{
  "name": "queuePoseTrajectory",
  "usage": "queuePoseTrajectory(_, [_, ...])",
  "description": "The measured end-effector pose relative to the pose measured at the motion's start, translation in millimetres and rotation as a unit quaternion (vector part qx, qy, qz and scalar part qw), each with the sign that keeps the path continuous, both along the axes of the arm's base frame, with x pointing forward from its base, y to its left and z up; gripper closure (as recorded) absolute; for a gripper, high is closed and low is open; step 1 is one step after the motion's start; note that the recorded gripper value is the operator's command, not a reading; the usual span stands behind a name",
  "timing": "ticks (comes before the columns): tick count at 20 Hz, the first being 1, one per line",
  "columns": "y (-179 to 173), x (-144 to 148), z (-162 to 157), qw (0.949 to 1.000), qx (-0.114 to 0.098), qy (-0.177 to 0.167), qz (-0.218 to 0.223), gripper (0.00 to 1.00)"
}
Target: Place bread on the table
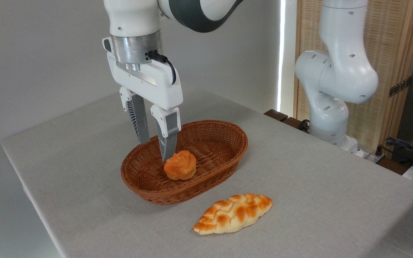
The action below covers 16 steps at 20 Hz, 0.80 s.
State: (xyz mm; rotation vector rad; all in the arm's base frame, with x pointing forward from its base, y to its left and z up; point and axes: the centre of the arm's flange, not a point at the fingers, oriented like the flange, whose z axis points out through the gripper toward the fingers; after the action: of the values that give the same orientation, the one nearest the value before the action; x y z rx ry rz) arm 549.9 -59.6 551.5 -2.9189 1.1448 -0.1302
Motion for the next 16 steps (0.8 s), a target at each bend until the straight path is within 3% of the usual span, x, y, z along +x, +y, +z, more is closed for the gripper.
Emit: queuePoseTrajectory(16, [6.8,0.7,-0.3,1.0000,0.000,0.001,0.006,0.00])
